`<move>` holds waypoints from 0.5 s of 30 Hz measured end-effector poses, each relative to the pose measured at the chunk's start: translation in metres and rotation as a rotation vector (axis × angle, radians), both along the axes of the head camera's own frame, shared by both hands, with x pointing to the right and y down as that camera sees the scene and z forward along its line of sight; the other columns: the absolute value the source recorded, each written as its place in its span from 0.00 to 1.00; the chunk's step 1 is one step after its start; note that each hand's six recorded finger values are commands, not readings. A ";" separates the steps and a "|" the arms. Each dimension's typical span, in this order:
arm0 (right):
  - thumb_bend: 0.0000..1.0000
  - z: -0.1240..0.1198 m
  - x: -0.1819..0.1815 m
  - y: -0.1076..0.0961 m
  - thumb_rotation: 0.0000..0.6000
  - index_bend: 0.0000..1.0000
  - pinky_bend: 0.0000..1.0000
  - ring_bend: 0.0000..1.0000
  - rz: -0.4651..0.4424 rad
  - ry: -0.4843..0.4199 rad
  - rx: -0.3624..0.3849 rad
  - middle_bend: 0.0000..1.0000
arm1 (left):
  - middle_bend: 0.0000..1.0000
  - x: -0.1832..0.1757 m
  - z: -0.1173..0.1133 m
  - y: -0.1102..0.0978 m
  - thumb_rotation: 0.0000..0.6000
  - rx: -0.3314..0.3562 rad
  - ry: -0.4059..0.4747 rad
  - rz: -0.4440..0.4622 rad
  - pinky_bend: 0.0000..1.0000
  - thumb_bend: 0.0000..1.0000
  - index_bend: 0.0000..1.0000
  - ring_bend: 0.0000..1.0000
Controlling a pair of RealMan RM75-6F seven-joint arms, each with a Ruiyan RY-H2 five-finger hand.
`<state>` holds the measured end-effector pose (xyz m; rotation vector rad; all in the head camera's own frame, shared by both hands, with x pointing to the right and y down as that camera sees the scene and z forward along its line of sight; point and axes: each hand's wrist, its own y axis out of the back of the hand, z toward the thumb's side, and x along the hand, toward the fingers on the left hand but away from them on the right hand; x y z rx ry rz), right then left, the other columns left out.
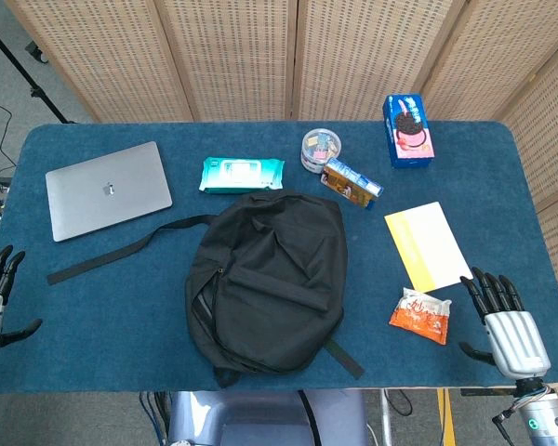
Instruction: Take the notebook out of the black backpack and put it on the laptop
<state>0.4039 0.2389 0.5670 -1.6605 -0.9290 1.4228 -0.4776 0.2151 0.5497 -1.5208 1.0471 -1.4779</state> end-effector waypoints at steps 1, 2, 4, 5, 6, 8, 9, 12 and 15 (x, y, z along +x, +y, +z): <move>0.05 0.002 -0.001 0.002 1.00 0.00 0.03 0.00 -0.003 -0.003 -0.014 0.00 | 0.00 0.000 0.000 0.000 1.00 0.000 0.002 -0.001 0.00 0.00 0.00 0.00; 0.04 0.004 -0.002 0.004 1.00 0.00 0.03 0.00 -0.008 -0.005 -0.026 0.00 | 0.00 0.000 -0.001 0.000 1.00 0.001 0.002 -0.001 0.00 0.00 0.00 0.00; 0.02 0.007 -0.005 0.007 1.00 0.00 0.03 0.00 -0.021 -0.011 -0.047 0.00 | 0.00 0.000 -0.001 0.000 1.00 0.001 0.004 -0.001 0.00 0.00 0.00 0.00; 0.01 0.008 -0.007 0.008 1.00 0.00 0.03 0.00 -0.028 -0.013 -0.054 0.00 | 0.00 0.000 -0.001 0.000 1.00 0.002 0.005 -0.001 0.00 0.00 0.00 0.00; 0.00 0.010 -0.009 0.010 1.00 0.00 0.03 0.00 -0.037 -0.017 -0.062 0.00 | 0.00 0.000 -0.002 0.000 1.00 0.002 0.006 -0.001 0.00 0.00 0.00 0.00; 0.00 0.012 -0.015 0.012 1.00 0.00 0.03 0.00 -0.068 -0.033 -0.082 0.00 | 0.00 0.000 -0.003 0.000 1.00 0.006 0.012 -0.002 0.00 0.00 0.00 0.00; 0.00 0.013 -0.020 0.013 1.00 0.00 0.03 0.00 -0.089 -0.046 -0.090 0.00 | 0.00 0.000 -0.003 -0.001 1.00 0.010 0.012 -0.004 0.00 0.00 0.00 0.00; 0.00 0.018 -0.040 0.015 1.00 0.00 0.03 0.00 -0.180 -0.109 -0.123 0.00 | 0.00 -0.002 -0.001 -0.002 1.00 0.004 0.010 -0.013 0.00 0.00 0.00 0.00; 0.00 0.027 -0.064 0.013 1.00 0.02 0.07 0.00 -0.262 -0.182 -0.182 0.01 | 0.00 -0.005 0.004 -0.004 1.00 -0.009 0.006 -0.025 0.00 0.00 0.00 0.00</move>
